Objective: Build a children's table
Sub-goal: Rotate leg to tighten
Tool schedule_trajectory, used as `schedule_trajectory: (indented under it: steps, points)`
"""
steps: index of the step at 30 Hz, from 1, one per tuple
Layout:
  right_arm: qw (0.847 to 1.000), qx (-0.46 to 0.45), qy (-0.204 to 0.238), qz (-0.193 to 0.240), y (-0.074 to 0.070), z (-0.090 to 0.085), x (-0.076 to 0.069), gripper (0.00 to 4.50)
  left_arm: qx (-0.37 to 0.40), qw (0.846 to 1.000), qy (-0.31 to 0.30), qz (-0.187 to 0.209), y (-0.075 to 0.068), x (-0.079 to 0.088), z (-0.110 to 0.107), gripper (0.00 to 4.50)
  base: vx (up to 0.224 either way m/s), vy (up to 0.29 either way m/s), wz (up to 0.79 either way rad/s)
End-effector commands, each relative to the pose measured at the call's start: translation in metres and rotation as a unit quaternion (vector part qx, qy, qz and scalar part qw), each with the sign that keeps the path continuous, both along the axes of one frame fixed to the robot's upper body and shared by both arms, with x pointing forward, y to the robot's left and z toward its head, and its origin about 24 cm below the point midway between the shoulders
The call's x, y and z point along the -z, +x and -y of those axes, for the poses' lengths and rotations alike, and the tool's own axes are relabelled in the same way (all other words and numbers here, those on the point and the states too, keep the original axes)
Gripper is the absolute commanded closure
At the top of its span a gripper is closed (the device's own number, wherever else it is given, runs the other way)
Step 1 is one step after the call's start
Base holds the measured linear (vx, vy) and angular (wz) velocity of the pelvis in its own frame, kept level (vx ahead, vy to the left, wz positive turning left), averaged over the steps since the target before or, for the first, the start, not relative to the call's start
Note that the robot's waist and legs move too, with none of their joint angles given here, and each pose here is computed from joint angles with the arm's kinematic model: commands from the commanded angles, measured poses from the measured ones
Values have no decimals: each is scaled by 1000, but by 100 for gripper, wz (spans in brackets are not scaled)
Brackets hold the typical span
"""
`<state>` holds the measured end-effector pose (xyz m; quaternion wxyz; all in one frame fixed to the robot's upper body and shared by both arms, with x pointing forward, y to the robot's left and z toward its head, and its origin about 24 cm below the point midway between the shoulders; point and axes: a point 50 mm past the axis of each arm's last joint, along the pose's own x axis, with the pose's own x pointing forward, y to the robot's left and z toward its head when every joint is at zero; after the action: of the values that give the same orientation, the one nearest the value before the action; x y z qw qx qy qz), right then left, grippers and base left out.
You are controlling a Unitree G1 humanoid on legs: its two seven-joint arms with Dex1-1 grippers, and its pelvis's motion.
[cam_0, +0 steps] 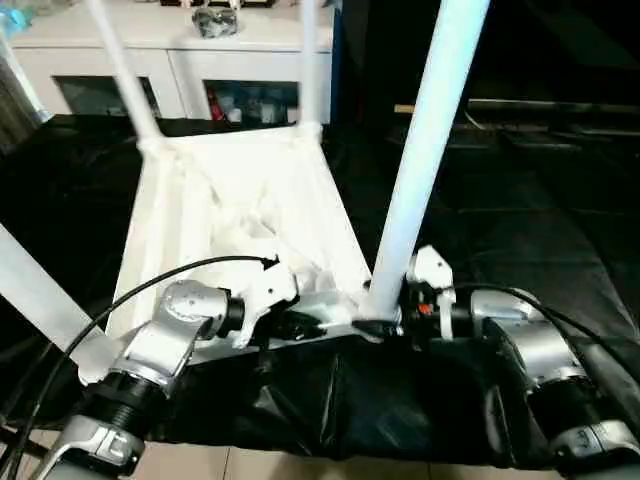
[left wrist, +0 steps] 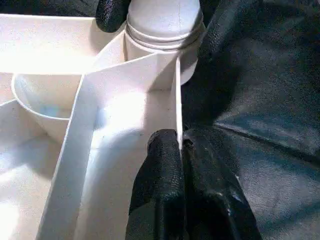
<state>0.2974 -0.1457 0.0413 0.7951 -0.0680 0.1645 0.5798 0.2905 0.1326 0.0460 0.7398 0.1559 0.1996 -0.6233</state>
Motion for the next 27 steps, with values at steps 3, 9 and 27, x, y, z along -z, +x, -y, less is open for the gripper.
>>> schedule_trajectory:
  steps: [3, 9, 27]
  points:
    - [1000, -18, 0, -6, -3, -5, 1, 124, 30, 1000, -2, 3, 0, -4, 8, 450, 0, 0, 0]
    - [1000, -21, -7, -10, -9, -9, 7, 173, 26, 1000, -8, 11, 0, -2, 10, 450, 0, 0, 0]
    - [959, 283, 32, 4, 8, -53, 35, 188, -114, 988, -77, 73, 7, 1, 77, 450, 0, 0, 0]
